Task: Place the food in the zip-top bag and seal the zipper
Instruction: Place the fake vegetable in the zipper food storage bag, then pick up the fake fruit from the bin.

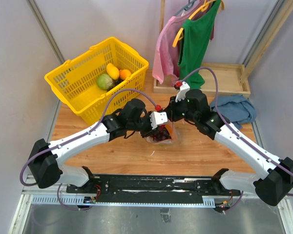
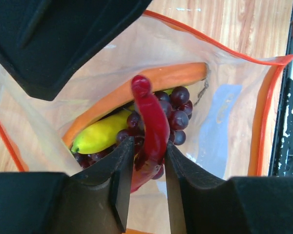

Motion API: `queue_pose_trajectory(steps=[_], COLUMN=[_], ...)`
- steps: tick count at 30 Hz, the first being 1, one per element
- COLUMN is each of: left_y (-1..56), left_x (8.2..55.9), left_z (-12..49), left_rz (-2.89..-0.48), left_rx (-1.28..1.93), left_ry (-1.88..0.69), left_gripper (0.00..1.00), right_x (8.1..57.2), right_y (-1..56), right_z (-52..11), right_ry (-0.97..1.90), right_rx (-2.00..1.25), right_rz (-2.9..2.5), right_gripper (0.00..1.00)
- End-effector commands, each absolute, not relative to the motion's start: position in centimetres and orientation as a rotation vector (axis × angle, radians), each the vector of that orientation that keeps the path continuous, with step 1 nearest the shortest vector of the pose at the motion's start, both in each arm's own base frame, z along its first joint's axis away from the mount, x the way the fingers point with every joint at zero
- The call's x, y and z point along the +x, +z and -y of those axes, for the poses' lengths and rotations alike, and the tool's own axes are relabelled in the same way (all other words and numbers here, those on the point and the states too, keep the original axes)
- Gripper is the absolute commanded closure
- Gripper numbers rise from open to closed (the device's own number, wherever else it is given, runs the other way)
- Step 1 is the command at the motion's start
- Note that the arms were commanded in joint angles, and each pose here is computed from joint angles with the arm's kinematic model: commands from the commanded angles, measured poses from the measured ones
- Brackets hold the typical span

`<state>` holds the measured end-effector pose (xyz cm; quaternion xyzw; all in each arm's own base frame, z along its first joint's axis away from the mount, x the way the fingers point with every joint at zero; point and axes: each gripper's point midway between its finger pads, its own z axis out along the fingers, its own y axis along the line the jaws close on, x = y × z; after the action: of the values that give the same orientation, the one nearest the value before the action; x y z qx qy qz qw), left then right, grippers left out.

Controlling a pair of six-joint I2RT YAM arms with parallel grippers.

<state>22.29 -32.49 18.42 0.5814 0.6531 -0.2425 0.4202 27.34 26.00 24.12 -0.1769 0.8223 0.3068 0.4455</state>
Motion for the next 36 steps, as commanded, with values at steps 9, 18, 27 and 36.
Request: queue_pose_trajectory(steps=[9, 18, 27, 36], left_y=[21.2, 27.1, 31.7, 34.4], left_x=[22.4, 21.8, 25.2, 31.0], left_z=[32.8, 30.9, 25.9, 20.5], left_rz=[-1.733, -1.829, -1.884, -1.938], left_rx=[1.282, 0.876, 0.484, 0.217], left_ry=[-0.614, -0.734, -0.523, -0.506], left_gripper=[0.47, 0.38, 0.13, 0.14], right_x=[28.1, 28.2, 28.4, 28.4], right_y=[28.2, 27.9, 27.3, 27.1], right_z=[-25.4, -25.1, -24.9, -24.5], right_ry=[0.761, 0.743, 0.721, 0.693], right_rx=[-0.419, -0.415, -0.416, -0.423], right_rz=[-1.925, -1.934, -1.947, -1.949], right_gripper=[0.99, 0.99, 0.99, 0.99])
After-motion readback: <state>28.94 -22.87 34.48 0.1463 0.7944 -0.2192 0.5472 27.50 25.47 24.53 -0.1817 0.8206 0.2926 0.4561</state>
